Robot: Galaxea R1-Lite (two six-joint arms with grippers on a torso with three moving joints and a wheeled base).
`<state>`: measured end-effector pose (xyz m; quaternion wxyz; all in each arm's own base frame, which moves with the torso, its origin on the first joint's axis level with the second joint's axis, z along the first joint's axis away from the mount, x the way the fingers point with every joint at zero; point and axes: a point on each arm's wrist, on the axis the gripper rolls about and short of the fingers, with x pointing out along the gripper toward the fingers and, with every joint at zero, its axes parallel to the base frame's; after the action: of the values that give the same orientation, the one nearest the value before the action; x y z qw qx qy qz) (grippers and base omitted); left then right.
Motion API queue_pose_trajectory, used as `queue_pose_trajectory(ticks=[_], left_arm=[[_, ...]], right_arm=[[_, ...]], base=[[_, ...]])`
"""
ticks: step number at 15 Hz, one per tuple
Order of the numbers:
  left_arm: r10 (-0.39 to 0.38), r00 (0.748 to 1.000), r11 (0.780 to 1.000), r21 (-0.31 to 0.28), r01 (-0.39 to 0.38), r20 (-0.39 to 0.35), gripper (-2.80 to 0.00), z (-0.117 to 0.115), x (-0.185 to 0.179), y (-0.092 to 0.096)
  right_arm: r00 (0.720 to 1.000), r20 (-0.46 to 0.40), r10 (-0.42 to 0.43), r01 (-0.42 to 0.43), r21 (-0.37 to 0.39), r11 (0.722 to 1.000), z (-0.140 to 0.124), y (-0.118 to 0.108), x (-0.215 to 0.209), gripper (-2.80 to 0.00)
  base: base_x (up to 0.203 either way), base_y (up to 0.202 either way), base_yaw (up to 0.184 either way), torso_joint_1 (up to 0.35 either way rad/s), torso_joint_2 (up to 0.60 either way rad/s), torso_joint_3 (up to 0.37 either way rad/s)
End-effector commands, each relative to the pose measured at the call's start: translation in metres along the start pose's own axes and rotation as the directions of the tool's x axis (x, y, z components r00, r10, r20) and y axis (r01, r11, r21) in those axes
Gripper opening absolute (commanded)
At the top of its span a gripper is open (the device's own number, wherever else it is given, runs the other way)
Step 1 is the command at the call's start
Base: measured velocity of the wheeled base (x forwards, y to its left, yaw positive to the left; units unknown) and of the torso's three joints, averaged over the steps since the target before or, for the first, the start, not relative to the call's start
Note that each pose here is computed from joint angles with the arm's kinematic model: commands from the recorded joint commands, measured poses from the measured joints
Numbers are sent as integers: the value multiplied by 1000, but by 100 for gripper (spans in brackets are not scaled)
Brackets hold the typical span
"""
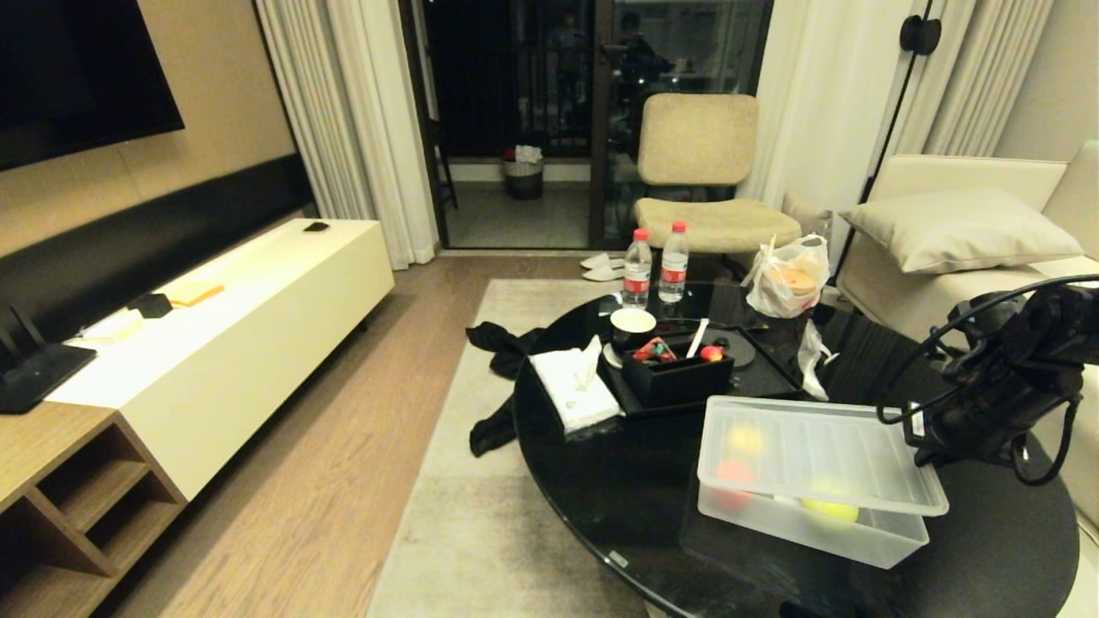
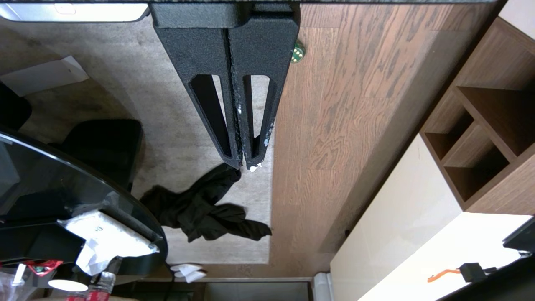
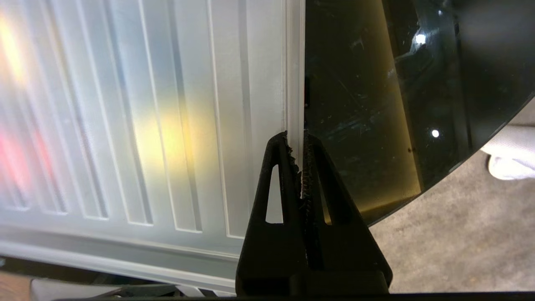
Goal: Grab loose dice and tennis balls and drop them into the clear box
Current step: Open the lid
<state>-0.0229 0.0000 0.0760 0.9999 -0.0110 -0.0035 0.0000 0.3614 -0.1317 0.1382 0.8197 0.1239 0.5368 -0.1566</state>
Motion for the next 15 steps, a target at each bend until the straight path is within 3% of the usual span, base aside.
queue_pose_trajectory(ticks=[1, 15], left_arm=[[0, 1000, 1000, -1, 0, -4, -280, -1, 0, 0], [0, 1000, 1000, -1, 0, -4, -280, -1, 0, 0]], right_arm=[[999, 36, 16, -16, 0, 1000, 0, 0, -17, -280], [993, 94, 76, -78, 20, 997, -3, -10, -54, -280]], base=[[0, 0, 0, 0, 0, 0], [0, 0, 0, 0, 0, 0]])
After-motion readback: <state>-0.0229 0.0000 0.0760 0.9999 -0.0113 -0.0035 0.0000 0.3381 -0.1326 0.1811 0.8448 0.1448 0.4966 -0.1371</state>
